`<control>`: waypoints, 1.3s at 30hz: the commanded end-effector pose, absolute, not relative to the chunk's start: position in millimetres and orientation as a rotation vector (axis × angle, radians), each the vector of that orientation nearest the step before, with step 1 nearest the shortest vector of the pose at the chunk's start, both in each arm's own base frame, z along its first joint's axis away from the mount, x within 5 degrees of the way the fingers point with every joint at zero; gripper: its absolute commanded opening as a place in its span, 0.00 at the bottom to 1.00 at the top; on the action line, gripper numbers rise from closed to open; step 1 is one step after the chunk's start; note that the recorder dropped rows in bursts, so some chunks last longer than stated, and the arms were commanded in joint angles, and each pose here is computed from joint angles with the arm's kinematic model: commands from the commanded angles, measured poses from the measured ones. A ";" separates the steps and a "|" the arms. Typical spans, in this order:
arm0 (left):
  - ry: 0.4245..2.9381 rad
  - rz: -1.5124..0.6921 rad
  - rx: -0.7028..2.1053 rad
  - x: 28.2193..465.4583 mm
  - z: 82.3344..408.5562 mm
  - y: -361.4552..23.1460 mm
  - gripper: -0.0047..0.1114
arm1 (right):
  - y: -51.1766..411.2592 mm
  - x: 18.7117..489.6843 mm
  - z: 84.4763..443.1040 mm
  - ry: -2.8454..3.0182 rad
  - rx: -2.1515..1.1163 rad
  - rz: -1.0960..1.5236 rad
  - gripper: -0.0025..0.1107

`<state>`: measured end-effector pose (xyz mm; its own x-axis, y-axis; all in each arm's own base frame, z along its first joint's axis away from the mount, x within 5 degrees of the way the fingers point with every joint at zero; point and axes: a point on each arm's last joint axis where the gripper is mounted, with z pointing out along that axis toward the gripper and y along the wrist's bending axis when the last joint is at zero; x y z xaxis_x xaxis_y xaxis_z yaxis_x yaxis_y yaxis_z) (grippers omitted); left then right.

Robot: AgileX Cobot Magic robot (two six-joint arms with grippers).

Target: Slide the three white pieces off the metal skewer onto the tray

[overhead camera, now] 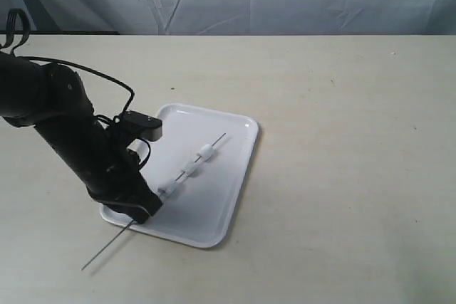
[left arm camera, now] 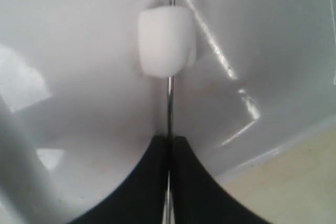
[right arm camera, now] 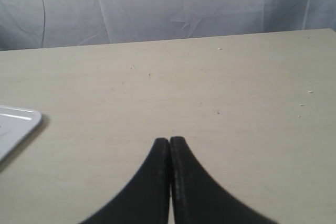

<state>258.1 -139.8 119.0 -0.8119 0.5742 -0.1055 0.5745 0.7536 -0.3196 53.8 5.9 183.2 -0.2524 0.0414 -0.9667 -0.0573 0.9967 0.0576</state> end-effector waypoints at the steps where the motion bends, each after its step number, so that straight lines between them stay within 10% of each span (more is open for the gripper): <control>1: 2.981 -0.541 1.046 252.0 124.1 -140.2 0.04 | 5.6 53.6 183.4 1.815 -0.010 0.089 0.02; 16: 2.896 -0.499 1.003 242.1 180.5 -133.8 0.04 | 2.1 56.2 199.3 1.636 -0.034 0.010 0.02; 26: 2.915 -0.507 0.989 236.3 180.4 -131.8 0.04 | -14.8 38.9 257.2 0.879 0.418 0.461 0.02; 39: 2.923 -0.525 0.969 235.9 180.7 -132.6 0.04 | 58.4 56.2 343.0 0.918 -0.743 0.158 0.02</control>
